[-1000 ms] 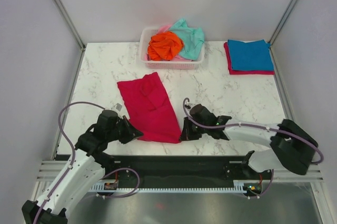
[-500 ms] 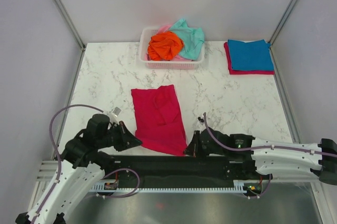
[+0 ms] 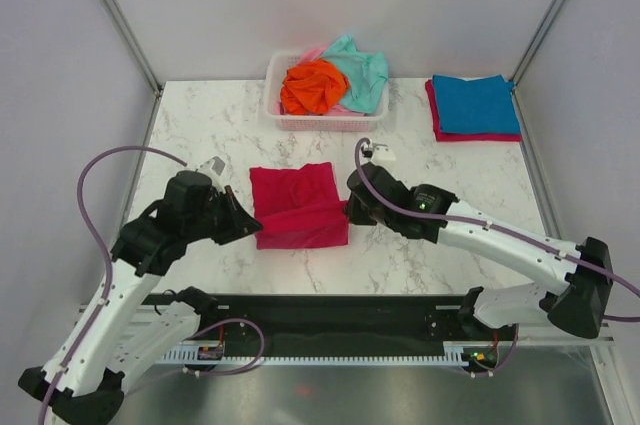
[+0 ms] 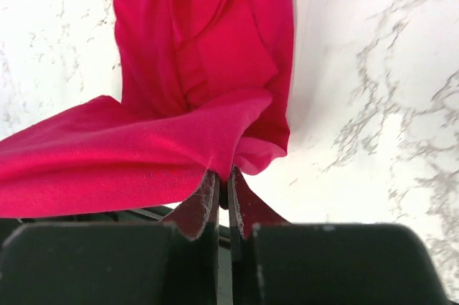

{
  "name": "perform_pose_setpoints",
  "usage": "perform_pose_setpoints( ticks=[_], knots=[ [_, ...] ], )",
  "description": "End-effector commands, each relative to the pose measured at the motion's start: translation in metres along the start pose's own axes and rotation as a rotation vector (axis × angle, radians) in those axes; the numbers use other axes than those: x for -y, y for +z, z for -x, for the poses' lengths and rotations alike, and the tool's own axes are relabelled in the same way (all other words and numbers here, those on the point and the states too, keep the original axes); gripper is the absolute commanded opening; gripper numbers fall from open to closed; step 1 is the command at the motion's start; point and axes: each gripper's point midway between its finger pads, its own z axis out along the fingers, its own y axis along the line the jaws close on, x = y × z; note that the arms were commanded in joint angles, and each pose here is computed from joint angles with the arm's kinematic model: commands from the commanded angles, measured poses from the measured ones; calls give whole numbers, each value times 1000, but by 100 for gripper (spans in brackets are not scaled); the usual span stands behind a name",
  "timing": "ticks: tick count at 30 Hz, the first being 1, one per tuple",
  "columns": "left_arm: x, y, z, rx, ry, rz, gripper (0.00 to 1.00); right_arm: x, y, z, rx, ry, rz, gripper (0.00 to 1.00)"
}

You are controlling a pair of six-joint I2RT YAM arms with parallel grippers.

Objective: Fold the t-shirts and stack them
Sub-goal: Fold the tshirt

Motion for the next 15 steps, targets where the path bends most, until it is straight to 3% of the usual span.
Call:
perform_pose_setpoints(
  ticks=[1, 15],
  knots=[
    [-3, 6, 28, 72, 76, 60, 2, 17, 3, 28, 2, -109, -64, 0],
    [-33, 40, 75, 44, -11, 47, 2, 23, 63, 47, -113, -174, -88, 0]
  ],
)
